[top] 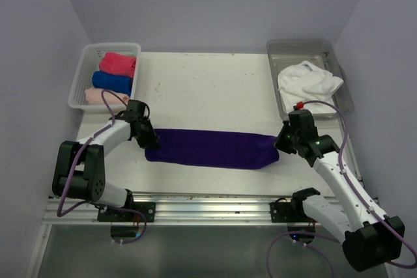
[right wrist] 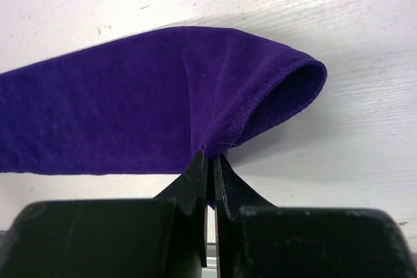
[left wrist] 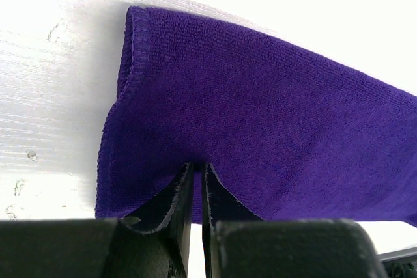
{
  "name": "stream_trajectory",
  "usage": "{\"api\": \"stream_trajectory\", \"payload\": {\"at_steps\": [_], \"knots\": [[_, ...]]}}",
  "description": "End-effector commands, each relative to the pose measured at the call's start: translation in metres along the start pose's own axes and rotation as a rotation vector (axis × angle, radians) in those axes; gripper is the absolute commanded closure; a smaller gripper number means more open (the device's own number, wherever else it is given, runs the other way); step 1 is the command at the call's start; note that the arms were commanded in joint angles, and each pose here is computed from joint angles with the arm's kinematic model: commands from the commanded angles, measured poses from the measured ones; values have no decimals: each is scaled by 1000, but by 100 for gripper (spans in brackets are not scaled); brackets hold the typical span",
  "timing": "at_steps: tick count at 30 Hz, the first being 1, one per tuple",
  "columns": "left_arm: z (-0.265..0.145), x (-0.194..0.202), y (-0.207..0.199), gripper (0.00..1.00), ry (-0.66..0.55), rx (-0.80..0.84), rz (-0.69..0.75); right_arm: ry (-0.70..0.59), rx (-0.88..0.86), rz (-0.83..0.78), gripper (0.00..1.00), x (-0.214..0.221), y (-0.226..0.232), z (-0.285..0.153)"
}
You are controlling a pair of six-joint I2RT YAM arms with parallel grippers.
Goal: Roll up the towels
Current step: Fold the towel
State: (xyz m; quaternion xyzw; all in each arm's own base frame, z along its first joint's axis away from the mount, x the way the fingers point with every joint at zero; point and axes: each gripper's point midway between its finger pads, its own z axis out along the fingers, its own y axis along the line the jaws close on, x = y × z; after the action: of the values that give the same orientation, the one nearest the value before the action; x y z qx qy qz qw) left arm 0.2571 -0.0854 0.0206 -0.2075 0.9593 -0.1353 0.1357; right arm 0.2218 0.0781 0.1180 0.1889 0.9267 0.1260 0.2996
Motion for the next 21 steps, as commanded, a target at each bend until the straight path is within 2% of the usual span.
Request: {"api": "stream_trajectory", "payload": {"at_steps": [1,15,21], "knots": [[0,-7,-6,87,-24,22,32,-58,-45,0,100,-16,21,-5],[1,-3,-7,88,-8,36,53,0,-189,-143,100,21,105,1],[-2,0,-9,87,-3,43,80,-52,-131,-145,100,14,97,-3]]}}
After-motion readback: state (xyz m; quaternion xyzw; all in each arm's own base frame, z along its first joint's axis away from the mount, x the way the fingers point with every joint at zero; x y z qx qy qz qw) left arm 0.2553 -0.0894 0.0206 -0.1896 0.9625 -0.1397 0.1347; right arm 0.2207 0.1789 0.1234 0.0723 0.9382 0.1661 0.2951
